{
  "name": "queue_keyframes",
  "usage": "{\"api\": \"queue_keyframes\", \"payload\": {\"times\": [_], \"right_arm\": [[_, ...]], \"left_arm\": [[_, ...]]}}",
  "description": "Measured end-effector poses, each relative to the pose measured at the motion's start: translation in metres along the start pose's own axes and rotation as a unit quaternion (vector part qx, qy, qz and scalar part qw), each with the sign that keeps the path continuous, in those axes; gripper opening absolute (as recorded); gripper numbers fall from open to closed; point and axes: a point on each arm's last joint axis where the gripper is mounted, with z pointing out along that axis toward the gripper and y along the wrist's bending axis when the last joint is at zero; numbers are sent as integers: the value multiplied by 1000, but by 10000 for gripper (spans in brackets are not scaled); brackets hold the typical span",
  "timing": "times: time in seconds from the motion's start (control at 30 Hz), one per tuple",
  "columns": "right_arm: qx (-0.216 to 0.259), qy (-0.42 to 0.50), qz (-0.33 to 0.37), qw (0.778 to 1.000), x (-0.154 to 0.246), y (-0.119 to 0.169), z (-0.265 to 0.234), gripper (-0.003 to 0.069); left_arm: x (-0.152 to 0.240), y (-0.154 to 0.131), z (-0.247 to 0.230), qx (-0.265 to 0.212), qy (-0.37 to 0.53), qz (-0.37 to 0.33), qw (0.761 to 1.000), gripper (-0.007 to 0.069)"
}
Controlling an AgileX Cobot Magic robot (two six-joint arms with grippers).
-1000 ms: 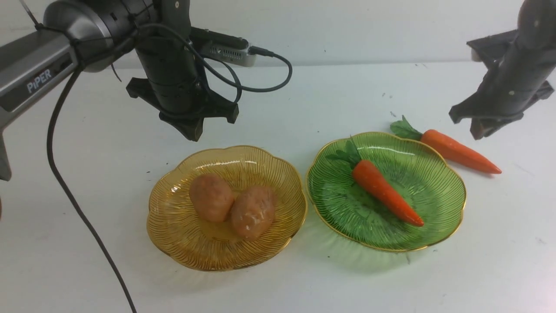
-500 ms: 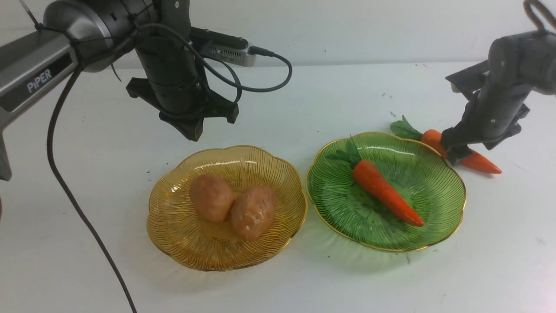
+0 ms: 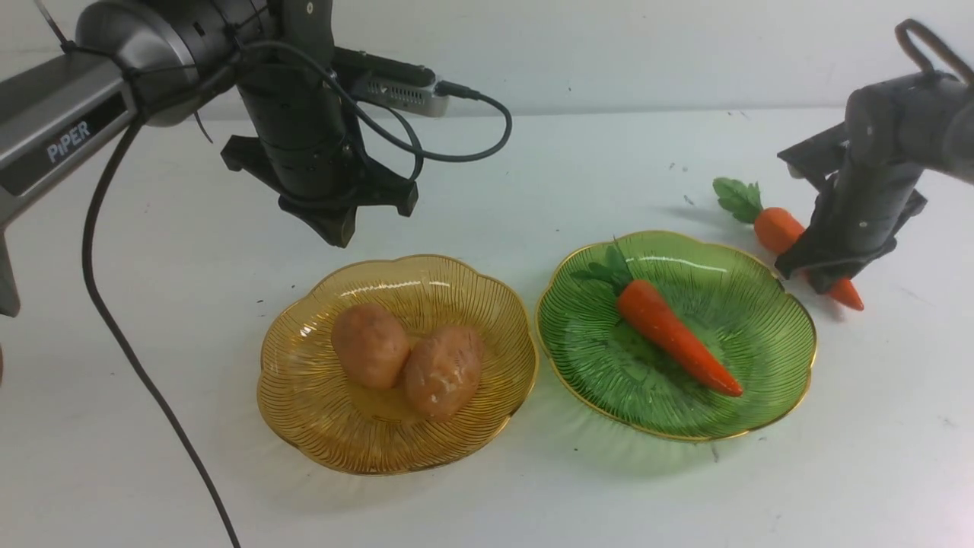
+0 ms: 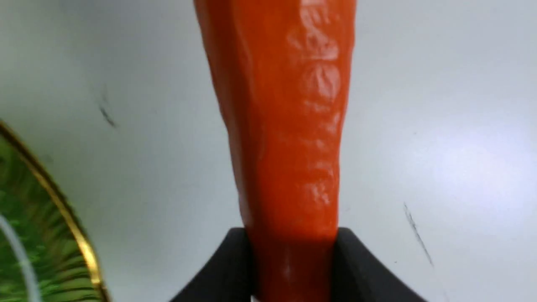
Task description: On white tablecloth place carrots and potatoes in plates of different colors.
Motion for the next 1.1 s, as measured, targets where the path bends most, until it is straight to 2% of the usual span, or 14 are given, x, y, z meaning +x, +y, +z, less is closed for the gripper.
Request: {"api": "queue_keyframes", "payload": {"times": [0.1, 0.17, 0.23, 0.57, 0.67, 0.83, 0.9, 0.97, 1.1], "right_arm": [[-55, -27, 57, 996, 1, 6, -33, 216], [-99, -32, 72, 992, 7, 15, -47, 216], [-121, -14, 68, 990, 22, 28, -51, 216], [-138, 77, 14, 987, 62, 80, -27, 229], [-135, 84, -6, 987, 64, 93, -24, 288], [-114, 78, -18, 990, 64, 100, -29, 526], [-103, 64, -13, 993, 68, 95, -42, 576], [-104, 38, -11, 994, 78, 89, -70, 567], [-103, -11, -8, 995, 118, 77, -126, 456]], "left_arm": [[0, 1, 0, -4, 0, 2, 1000, -3], [0, 1, 0, -7, 0, 4, 1000, -3], [0, 2, 0, -9, -1, 4, 1000, -3], [0, 2, 0, -12, -1, 6, 1000, -3], [0, 2, 0, -12, -1, 6, 1000, -3], [1, 2, -9, -6, -10, 11, 1000, -3], [2, 2, -24, -2, -26, 22, 999, -3], [5, 2, -43, 1, -47, 31, 998, -3], [13, 3, -77, 13, -80, 31, 996, -3]]}}
